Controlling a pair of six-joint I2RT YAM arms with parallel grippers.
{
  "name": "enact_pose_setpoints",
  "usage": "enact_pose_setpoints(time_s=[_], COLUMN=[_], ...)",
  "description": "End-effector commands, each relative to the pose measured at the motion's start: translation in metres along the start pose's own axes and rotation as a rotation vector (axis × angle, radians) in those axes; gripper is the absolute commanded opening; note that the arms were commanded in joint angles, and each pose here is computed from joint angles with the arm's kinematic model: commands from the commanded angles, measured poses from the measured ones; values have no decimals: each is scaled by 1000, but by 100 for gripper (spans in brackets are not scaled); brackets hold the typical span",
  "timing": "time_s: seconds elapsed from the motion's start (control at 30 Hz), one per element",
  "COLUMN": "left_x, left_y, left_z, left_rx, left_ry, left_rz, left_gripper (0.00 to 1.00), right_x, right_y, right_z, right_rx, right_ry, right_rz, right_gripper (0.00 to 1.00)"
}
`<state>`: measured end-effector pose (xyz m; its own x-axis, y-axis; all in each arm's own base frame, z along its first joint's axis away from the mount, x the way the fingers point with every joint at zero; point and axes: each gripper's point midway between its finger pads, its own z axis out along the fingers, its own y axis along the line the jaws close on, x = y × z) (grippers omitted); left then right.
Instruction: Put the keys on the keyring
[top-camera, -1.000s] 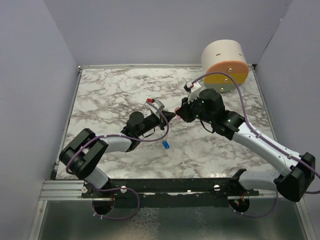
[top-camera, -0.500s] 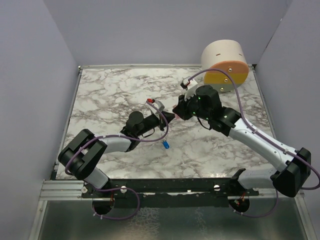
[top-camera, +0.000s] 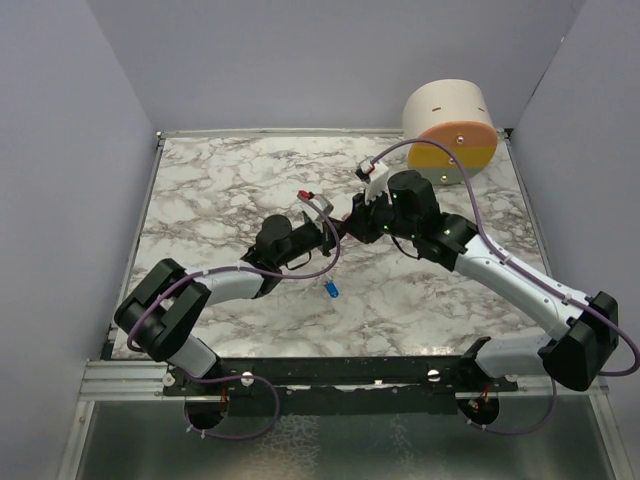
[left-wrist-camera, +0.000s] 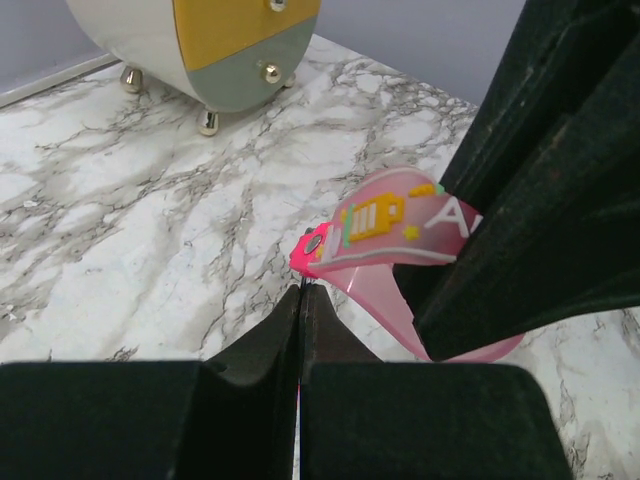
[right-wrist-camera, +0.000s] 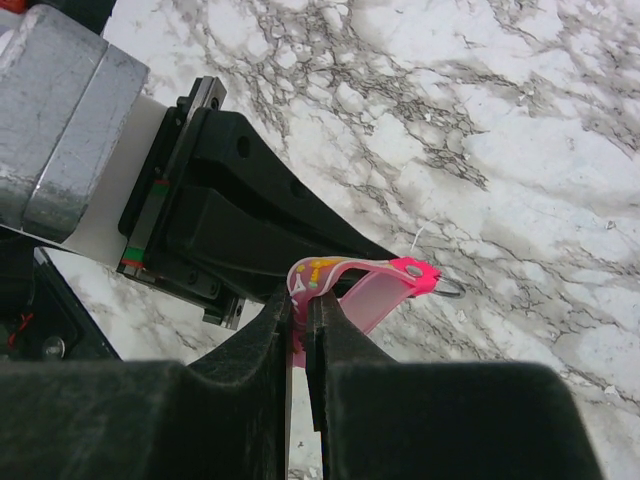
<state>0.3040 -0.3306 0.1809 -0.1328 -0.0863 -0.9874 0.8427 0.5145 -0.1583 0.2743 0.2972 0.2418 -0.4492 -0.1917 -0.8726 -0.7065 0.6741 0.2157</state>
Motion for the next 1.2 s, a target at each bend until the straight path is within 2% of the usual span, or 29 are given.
enact_pose_setpoints(time_s=[0.0, 0.27, 0.47, 0.8, 1.17], left_x=[-13, -17, -22, -22, -26], left_y=[8, 7, 0, 0, 8], left_z=[3, -9, -23, -37, -44], left_rx=[-51, -58, -48, -68, -113], left_ry=[-3, -12, -28, -26, -40], left_rz=[23, 32, 49, 88, 143], left_gripper=[0, 0, 0, 0, 0], right_x=[-14, -8, 0, 5, 34], right_y=[10, -33, -49, -55, -60], right_z=[-14, -32, -30, -25, -6], right_rx=[-29, 229, 320, 343, 347], right_ry=[-38, -49, -21, -15, 50], right_rz=[-14, 11, 33, 36, 52], right_gripper=[1, 1, 1, 1, 1])
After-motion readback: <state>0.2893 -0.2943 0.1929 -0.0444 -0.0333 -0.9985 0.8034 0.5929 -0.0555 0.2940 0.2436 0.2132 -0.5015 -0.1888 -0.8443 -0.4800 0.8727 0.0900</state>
